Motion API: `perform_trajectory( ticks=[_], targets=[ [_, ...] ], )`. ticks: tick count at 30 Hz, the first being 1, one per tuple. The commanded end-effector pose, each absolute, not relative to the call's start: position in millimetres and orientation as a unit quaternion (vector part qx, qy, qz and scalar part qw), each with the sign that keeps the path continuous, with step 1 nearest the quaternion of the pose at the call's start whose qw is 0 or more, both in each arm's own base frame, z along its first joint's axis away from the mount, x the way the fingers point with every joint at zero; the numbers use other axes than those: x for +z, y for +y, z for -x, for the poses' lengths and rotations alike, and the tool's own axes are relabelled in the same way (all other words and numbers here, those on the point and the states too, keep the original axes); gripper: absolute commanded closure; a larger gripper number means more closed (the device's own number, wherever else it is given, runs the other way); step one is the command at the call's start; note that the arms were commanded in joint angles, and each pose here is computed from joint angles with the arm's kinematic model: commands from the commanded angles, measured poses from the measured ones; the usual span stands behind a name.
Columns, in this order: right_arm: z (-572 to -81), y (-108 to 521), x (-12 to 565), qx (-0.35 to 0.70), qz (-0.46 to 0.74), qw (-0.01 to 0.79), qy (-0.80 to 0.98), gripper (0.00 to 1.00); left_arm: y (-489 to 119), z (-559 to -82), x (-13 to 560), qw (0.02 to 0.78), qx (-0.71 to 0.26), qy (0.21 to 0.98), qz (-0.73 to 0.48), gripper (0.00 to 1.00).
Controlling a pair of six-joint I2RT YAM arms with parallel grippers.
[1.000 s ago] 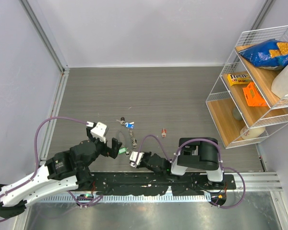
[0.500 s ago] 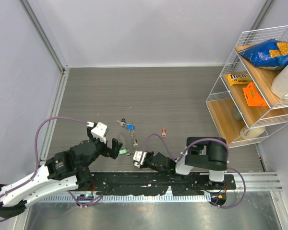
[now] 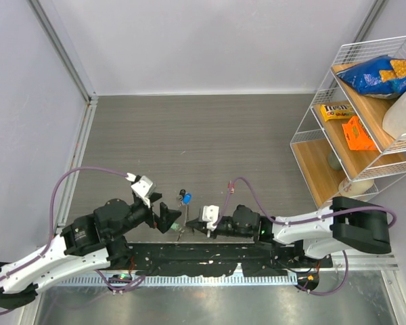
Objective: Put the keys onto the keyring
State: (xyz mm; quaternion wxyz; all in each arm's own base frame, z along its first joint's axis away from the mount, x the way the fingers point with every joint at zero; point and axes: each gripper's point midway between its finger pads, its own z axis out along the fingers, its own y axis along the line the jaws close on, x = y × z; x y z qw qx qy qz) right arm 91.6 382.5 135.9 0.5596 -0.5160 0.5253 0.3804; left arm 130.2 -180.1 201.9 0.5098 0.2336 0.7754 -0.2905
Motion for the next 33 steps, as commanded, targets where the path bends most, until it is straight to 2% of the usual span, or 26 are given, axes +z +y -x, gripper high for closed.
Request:
perform_trajectory(
  ticks=[1,7,16,24,25,26,28,29,32,33],
  targets=[
    [-74.5,373.8,144.6,0.434,0.518,0.512,0.531,0.95,-197.6,-113.1,237.1,0.518,-0.371,0.727,-0.254,0.0],
    [-61.8,359.5,156.9,0.478,0.514,0.471,0.534,0.95,-204.9,-93.2,254.9,0.52,-0.43,0.682,-0.282,0.01],
    [-58.3,345.0,196.6,0.504,0.513,0.462,0.52,0.95,-217.3,-66.1,268.4,0.513,-0.492,0.618,-0.336,0.0],
    [-72.7,334.8,157.3,0.446,0.502,0.415,0.614,0.95,-220.3,-66.7,267.7,0.517,-0.49,0.612,-0.343,0.0],
    [-77.2,332.5,151.0,0.433,0.497,0.414,0.628,0.92,-220.7,-67.5,266.0,0.516,-0.487,0.614,-0.344,0.0],
    [-83.9,330.9,148.3,0.421,0.483,0.419,0.643,0.81,-221.1,-68.9,262.5,0.513,-0.483,0.62,-0.344,0.0],
    [-88.9,326.4,140.4,0.406,0.474,0.421,0.658,0.75,-222.0,-69.5,261.5,0.513,-0.481,0.621,-0.346,0.0],
    [-89.9,323.7,138.0,0.403,0.47,0.422,0.663,0.66,-222.3,-70.4,259.8,0.511,-0.478,0.625,-0.346,0.0],
    [-94.4,317.9,137.2,0.394,0.463,0.434,0.665,0.54,-223.2,-70.4,258.5,0.509,-0.478,0.626,-0.347,0.0],
    [-93.2,316.9,138.4,0.395,0.466,0.435,0.661,0.43,-223.1,-71.3,257.8,0.51,-0.477,0.627,-0.345,0.0]
  ],
)
